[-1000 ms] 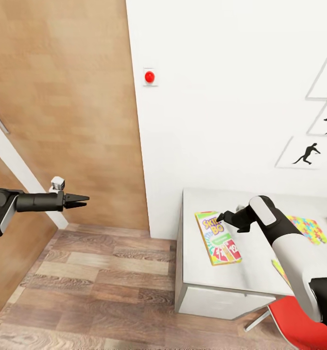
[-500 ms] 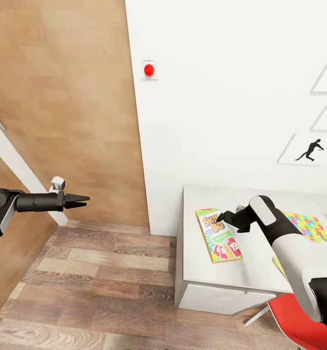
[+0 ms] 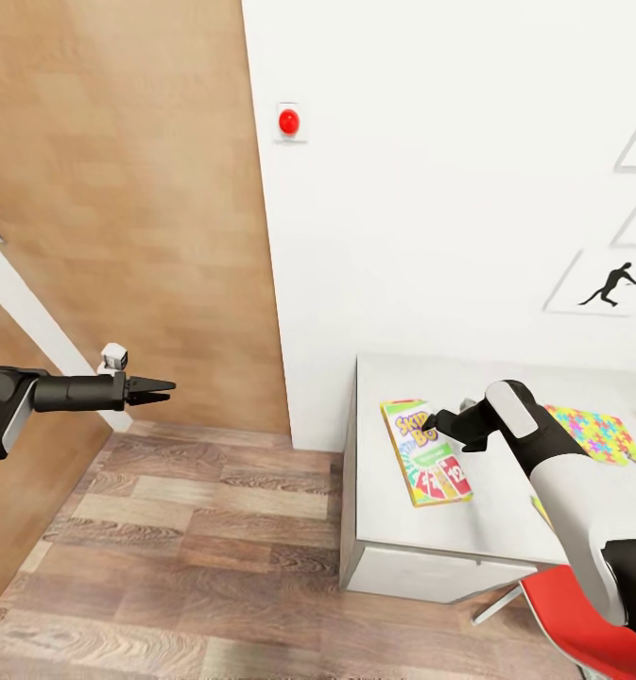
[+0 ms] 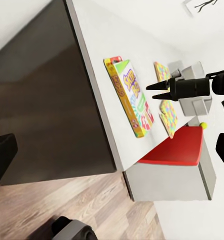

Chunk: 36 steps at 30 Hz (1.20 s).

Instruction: Put all the toys in the child's room - the three board games (two on the bed and one on the table), the two jigsaw puzzles on the table, and the tennis ball on the table - inside the toy box on the table in the child's room.

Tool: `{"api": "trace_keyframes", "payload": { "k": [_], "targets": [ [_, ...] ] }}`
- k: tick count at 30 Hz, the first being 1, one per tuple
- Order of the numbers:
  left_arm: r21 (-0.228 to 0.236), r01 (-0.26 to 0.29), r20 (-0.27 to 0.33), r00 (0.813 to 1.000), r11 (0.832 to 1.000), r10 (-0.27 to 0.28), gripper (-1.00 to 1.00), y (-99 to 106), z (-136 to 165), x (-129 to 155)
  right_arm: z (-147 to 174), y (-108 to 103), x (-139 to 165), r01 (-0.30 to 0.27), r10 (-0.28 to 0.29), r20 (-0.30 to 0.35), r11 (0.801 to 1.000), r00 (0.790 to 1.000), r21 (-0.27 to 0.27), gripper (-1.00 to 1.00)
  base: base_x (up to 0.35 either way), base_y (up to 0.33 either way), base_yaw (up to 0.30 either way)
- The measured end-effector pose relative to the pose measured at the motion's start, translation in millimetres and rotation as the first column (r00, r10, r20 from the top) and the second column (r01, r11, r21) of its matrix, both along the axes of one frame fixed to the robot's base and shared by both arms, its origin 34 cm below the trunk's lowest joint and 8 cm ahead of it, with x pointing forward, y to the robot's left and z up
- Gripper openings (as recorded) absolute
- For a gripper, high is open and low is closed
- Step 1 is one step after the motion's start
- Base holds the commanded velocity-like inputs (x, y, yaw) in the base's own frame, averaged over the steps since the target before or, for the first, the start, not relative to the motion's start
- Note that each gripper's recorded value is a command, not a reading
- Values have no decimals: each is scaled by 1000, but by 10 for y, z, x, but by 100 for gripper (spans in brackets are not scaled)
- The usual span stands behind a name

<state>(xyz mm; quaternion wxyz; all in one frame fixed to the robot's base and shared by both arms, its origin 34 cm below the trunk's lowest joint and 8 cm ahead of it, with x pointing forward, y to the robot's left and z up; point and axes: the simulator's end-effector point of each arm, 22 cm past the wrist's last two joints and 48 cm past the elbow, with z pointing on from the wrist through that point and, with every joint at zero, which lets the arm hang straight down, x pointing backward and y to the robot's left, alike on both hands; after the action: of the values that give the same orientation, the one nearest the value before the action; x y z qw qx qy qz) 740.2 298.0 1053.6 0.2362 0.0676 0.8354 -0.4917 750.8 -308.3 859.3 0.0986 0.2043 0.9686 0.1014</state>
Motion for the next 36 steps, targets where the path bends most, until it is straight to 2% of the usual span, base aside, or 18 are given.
{"api": "trace_keyframes", "payload": {
  "k": [36],
  "targets": [
    [-12,6,-57,998,1000,-6,100,-56,-369,22,-382,-18,-106,0,-1,-61,1000,998,-5,100,0,0,0]
  ]
}}
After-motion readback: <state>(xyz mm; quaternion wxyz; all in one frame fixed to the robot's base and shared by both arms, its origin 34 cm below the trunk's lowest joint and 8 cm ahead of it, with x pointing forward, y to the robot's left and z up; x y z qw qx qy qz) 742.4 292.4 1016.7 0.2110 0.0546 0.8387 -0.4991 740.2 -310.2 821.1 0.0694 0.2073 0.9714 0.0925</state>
